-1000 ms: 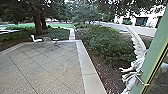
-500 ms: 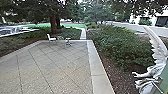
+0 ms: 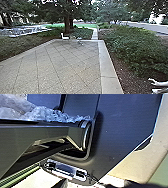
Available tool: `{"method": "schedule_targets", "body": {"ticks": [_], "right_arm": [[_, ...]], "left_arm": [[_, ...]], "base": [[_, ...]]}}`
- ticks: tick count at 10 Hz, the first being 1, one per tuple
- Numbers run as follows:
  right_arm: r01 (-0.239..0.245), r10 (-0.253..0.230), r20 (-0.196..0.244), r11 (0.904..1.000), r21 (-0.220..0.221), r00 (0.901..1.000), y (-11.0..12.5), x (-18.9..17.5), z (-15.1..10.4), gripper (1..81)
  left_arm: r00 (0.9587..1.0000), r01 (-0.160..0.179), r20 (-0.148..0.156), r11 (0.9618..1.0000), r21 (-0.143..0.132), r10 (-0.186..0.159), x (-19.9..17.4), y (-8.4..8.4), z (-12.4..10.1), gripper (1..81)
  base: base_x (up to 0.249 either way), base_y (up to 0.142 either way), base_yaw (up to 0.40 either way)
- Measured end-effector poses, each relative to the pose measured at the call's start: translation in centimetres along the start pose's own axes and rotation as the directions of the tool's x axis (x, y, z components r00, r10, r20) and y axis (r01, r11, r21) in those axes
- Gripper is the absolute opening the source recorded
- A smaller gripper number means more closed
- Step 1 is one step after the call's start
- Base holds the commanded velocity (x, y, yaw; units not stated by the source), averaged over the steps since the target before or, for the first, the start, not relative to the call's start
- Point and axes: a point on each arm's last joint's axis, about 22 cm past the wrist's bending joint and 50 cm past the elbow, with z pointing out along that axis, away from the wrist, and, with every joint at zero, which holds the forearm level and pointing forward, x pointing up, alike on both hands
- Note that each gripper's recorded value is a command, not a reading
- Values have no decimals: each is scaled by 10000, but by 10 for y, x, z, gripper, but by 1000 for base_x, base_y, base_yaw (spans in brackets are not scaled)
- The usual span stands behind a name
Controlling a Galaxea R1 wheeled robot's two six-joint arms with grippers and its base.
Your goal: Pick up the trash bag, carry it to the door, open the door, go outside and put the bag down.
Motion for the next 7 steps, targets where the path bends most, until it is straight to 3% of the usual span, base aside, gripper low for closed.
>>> {"method": "schedule_targets", "body": {"ticks": [2, 4, 5, 7], "right_arm": [[289, -290, -63, 9996, -27, 9996, 4, 9, -3, 811], [320, -317, -103, 9990, 310, 9994, -1, 9, -6, 811], [386, -378, -130, 9966, 730, 9992, -12, 9, -9, 811], [517, -500, -153, 9877, 1473, 9986, -28, 7, -21, 811]], "left_arm": [[9995, 309, -27, 9995, -29, -309, -8, -3, -1, 10], [9996, 249, -135, 9997, -3, -249, 4, -12, -6, 10], [9995, 209, -224, 9998, -75, -210, 11, -14, -9, 10], [9995, 124, -300, 9988, -468, -138, 20, -11, -15, 10]], "base": [[0, 0, 0], [0, 0, 0], [0, 0, 0], [0, 0, 0]]}}
